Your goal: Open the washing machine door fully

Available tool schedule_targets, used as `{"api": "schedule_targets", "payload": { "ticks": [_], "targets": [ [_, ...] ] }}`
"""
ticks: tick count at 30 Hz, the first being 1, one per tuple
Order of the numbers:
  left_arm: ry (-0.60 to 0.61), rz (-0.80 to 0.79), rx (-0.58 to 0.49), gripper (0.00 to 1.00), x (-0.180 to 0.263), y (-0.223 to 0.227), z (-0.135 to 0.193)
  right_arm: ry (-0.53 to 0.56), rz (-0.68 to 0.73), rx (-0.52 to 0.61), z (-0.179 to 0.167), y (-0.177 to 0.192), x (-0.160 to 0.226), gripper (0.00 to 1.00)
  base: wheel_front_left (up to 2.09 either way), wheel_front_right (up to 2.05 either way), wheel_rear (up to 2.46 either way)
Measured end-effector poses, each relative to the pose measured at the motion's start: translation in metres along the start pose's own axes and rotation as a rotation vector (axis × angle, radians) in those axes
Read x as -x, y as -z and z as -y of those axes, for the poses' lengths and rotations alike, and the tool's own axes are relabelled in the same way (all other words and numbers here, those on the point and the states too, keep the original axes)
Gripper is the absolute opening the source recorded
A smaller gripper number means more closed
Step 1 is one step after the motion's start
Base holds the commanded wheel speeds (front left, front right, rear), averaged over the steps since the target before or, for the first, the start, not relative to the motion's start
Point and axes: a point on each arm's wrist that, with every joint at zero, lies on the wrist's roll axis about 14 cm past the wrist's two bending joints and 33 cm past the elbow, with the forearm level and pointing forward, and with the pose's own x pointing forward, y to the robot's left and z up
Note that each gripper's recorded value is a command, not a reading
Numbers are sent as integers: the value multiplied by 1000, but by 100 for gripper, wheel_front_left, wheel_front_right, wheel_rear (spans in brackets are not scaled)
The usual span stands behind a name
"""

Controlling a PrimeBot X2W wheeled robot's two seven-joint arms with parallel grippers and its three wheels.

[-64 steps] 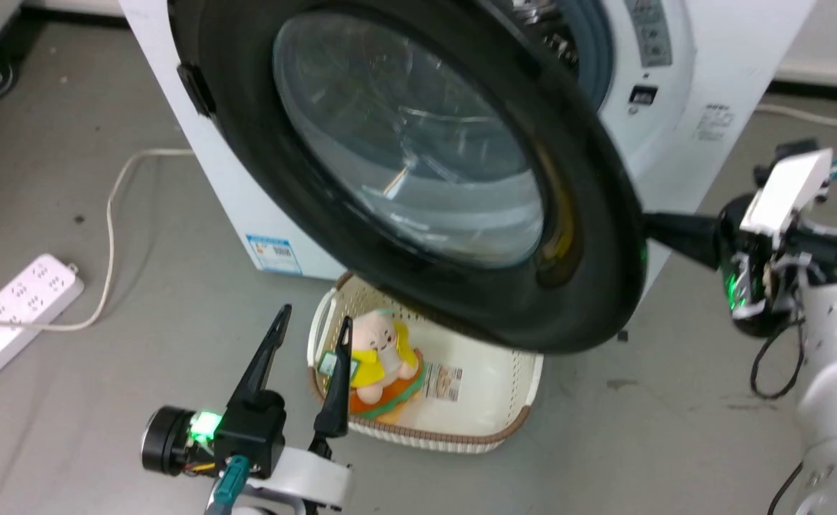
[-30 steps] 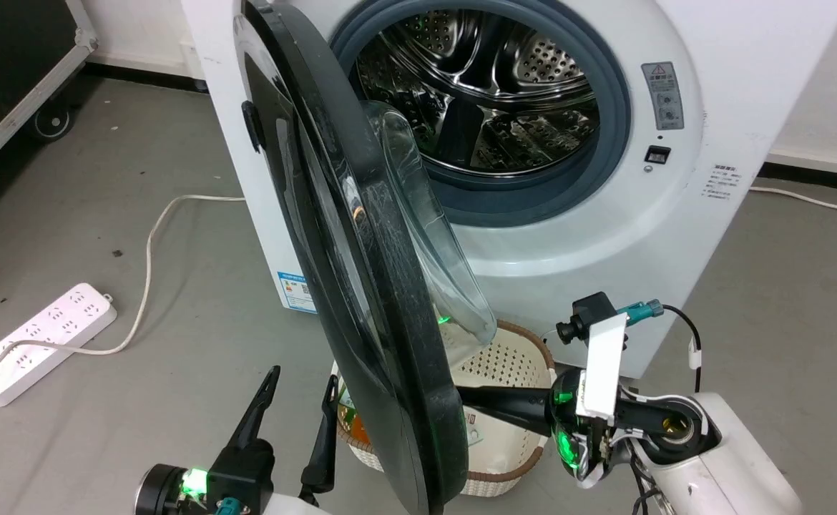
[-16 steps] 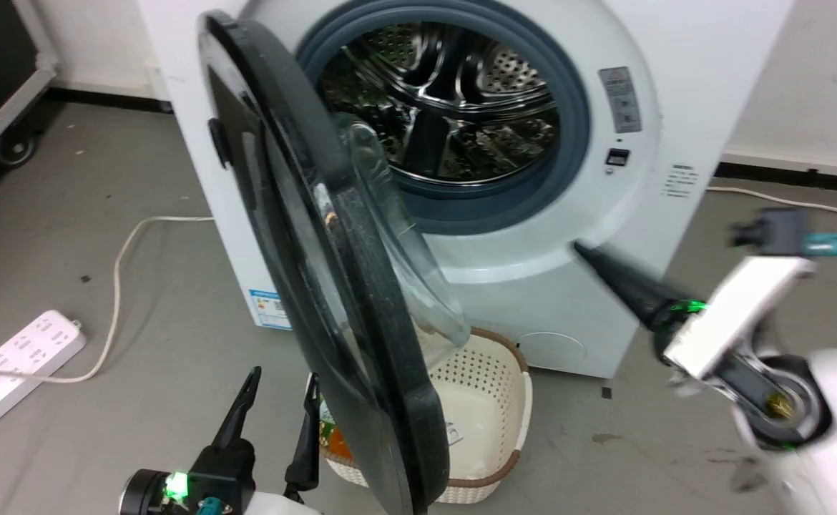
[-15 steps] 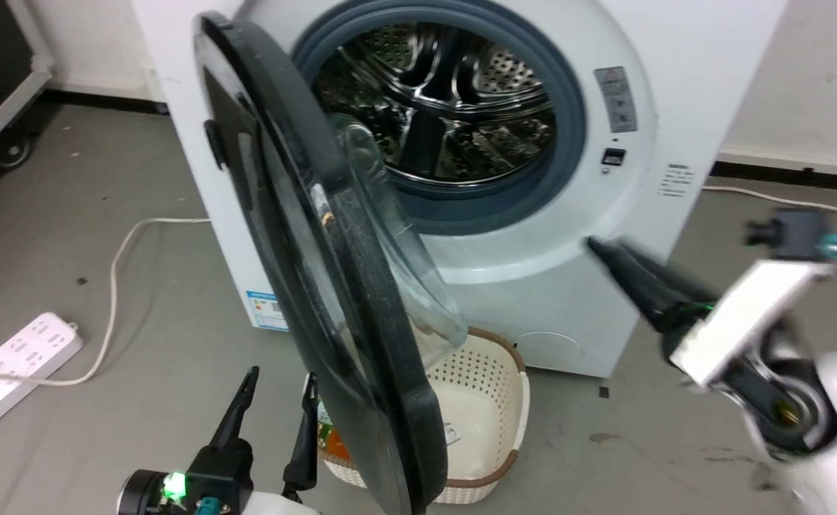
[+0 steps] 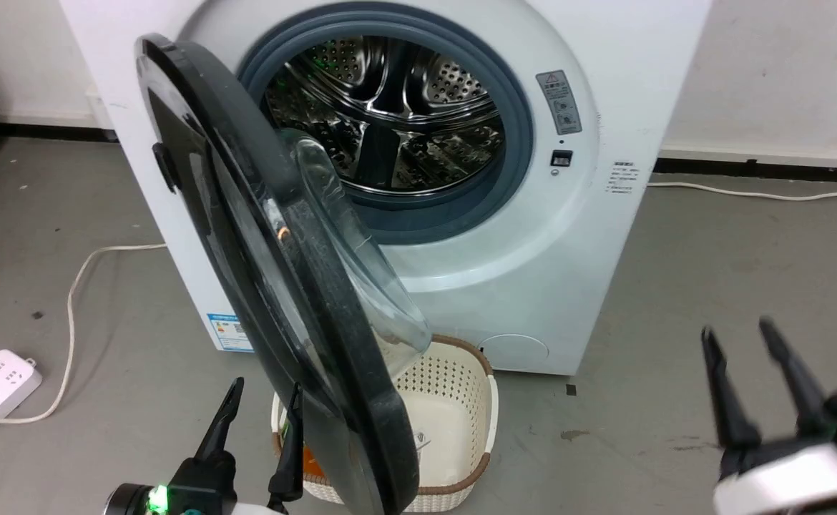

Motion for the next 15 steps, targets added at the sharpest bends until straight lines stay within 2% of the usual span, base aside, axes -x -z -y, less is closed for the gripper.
{"api": "schedule_targets", "payload": {
  "ticks": [5,15],
  "targets": [
    [8,-14,11,100,2,4,1,77,-40,-13,-2,19,30,100,0,0,0],
    [20,-17,20,99,5,5,3,109,-95,-22,-3,39,53,100,0,0,0]
  ]
}}
